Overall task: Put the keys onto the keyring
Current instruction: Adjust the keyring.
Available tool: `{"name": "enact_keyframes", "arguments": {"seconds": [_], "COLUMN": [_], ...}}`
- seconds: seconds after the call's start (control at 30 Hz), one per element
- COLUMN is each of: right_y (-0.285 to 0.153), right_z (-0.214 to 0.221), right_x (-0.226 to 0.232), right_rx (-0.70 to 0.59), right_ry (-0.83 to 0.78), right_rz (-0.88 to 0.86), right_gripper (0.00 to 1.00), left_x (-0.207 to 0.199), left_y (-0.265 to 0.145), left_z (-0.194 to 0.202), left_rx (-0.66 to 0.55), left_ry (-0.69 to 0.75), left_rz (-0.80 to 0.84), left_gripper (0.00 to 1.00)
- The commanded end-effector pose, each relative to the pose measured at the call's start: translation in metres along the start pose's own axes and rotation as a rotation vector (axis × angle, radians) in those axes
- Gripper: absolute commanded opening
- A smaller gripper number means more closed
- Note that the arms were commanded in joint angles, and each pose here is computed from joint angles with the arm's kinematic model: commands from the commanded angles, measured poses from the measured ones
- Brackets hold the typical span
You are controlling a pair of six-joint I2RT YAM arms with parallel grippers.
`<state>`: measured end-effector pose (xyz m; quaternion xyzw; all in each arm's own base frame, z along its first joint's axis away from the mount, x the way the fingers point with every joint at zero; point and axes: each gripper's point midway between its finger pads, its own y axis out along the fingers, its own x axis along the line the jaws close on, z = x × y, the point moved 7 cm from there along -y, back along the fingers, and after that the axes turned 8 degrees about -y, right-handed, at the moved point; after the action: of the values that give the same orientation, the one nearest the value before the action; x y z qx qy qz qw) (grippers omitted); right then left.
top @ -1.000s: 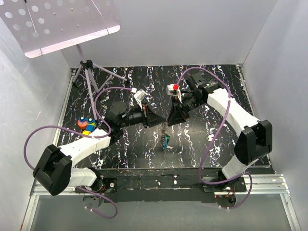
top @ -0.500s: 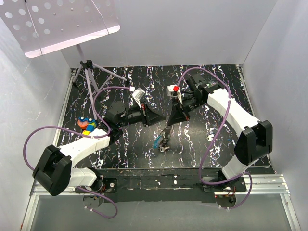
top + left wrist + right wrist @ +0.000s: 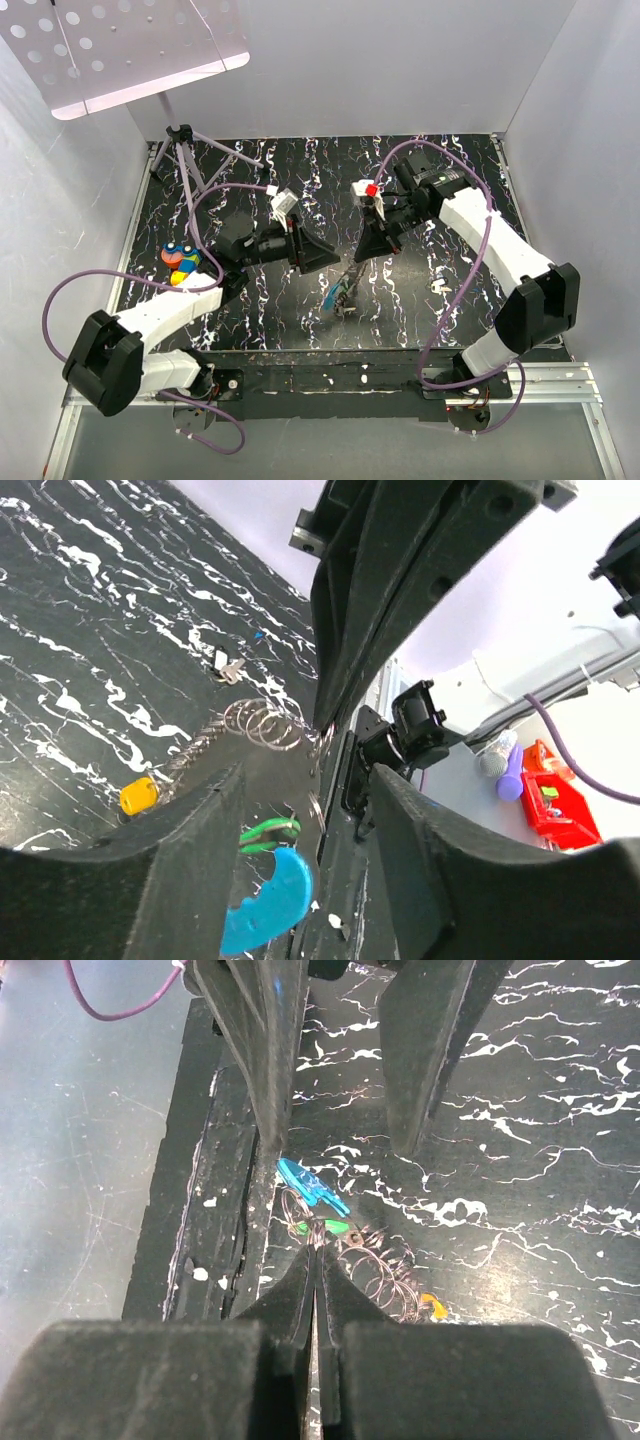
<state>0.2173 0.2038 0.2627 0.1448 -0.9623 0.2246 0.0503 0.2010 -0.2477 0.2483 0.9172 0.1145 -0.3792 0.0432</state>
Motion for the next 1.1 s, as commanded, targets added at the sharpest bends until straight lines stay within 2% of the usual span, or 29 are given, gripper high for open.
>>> {"name": "enact_keyframes", "arguments": {"seconds": [0.0,0.17,0.43,0.57,0.83,0.97,1.07], "right_y": [-0.014,-0.013,-0.010,-0.008,-0.007,-0.007,-0.006], "right_z": [-0.028,-0.033,-0.034,-0.032,-0.030,-0.030,-0.029], "right_x": [0.025,0.024,0.016,0.017,0.016,0.016,0.017], "right_rx": [-0.045,-0.074,-0.081,-0.086,-0.084,-0.086,-0.087], "right_ry": [-0.136,-0.109,-0.038,-0.024,-0.013,-0.007,-0.001], "right_rz": [0.009,-0.006,0.005,-0.006,-0.009,-0.010,-0.012], "right_gripper": [0.01,0.01,0.01,0.01,0.01,0.01,0.01], "left_x": [-0.023,-0.029,-0.033,-0.025,-0.024,-0.023,-0.019], "left_y": [-0.017,-0.020,-0.003,0.011,0.022,0.028,0.031], "left_z": [0.000,-0.002,-0.006,-0.003,-0.005,-0.002,0.001], "left_rx": [-0.001,-0.006,0.019,0.055,0.075,0.108,0.132], "left_ry": [0.159,0.295,0.333,0.331,0.340,0.330,0.324], "left_rz": [0.118,0.173,0.224,0.182,0.166,0.174,0.172], "left_gripper": [0.55,0.60,0.60,0.58,0.43,0.42,0.37]}}
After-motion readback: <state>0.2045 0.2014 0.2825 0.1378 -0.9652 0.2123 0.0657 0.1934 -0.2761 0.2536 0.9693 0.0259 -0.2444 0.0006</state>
